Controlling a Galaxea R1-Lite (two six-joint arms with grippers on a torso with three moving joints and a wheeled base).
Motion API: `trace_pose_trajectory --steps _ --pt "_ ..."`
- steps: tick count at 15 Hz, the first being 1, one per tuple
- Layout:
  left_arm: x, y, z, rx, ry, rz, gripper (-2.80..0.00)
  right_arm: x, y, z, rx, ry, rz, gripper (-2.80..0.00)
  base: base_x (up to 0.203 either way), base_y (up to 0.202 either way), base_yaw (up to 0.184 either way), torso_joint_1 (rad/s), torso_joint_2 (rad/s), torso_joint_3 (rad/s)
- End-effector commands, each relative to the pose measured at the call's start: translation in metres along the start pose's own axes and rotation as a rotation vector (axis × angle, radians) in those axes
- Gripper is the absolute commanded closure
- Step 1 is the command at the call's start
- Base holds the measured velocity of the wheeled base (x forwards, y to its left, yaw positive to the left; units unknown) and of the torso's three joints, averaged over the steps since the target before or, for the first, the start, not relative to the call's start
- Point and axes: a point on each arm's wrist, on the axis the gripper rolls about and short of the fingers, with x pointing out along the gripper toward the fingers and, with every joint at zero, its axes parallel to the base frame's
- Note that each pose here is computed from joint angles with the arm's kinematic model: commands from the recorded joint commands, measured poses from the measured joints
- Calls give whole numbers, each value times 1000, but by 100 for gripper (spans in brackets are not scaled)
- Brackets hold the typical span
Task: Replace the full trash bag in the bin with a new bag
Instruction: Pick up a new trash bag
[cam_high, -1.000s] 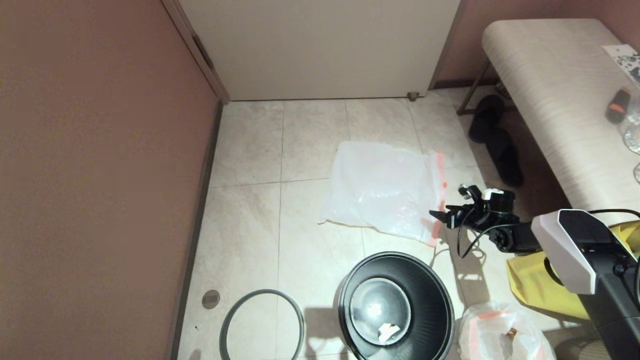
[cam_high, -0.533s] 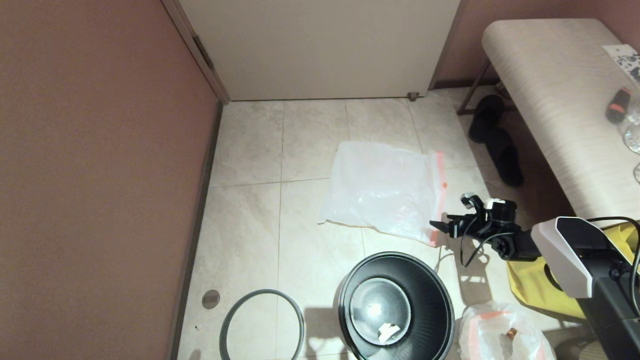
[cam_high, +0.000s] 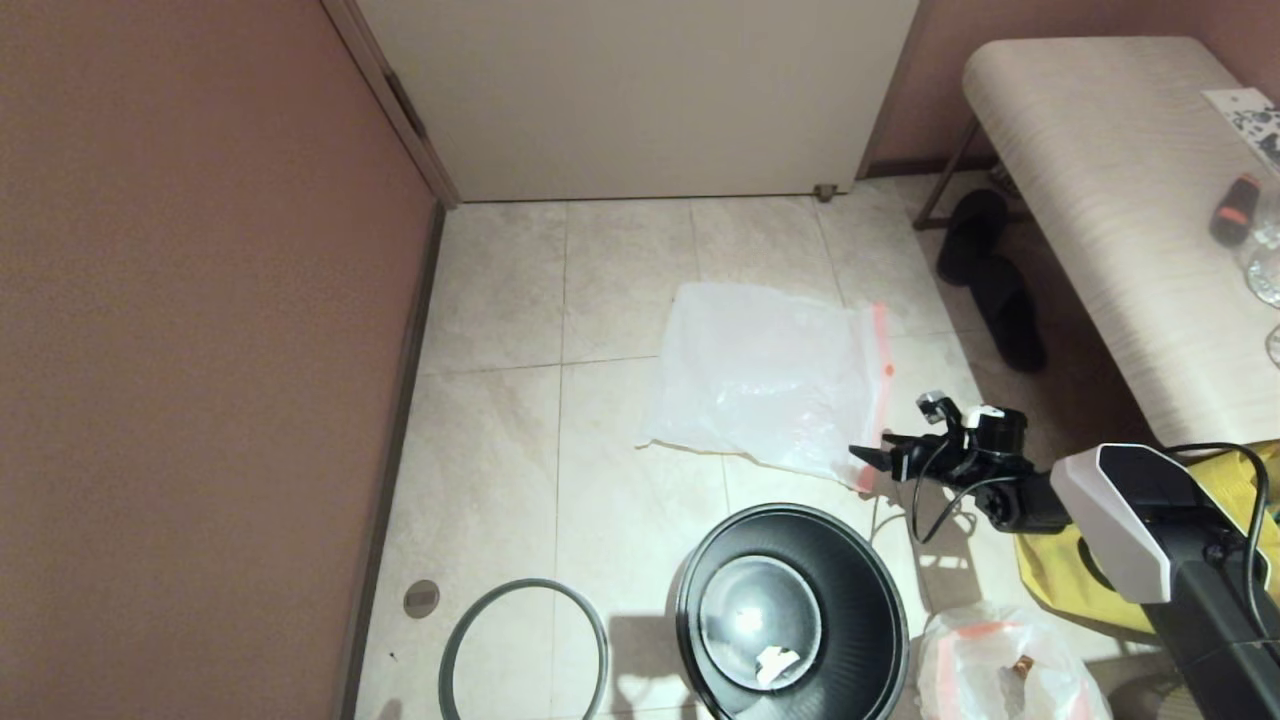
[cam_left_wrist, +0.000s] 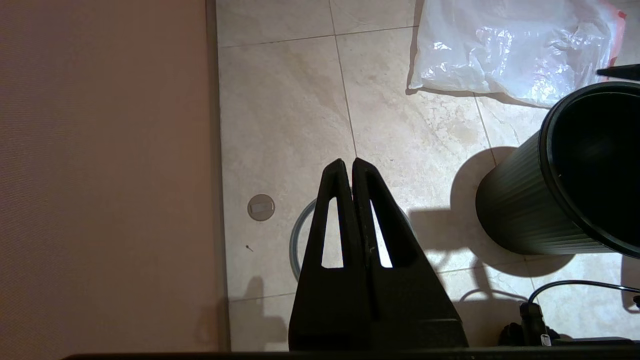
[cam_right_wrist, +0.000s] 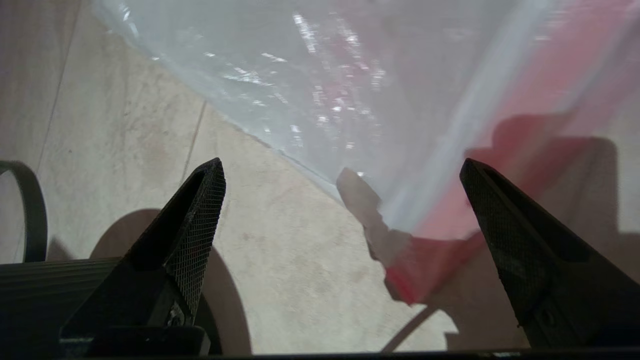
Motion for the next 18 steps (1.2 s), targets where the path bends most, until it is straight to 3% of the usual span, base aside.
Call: trace_pose_trajectory --steps 1,4,10,12,18 --pt "0 0 0 0 2 0 0 8 6 -9 -44 -25 18 -280 0 0 0 0 0 0" --pt "0 0 0 -1 2 0 0 9 4 -20 -39 -12 14 -280 0 0 0 0 0 0" --pt "0 0 0 0 2 0 0 10 2 -37 -174 -12 1 -280 0 0 0 0 0 0" --pt "0 0 0 0 2 0 0 9 -2 -46 -211 -5 -56 -280 0 0 0 0 0 0" --pt "0 0 0 0 2 0 0 1 -12 -55 -205 7 -87 -280 0 0 0 0 0 0"
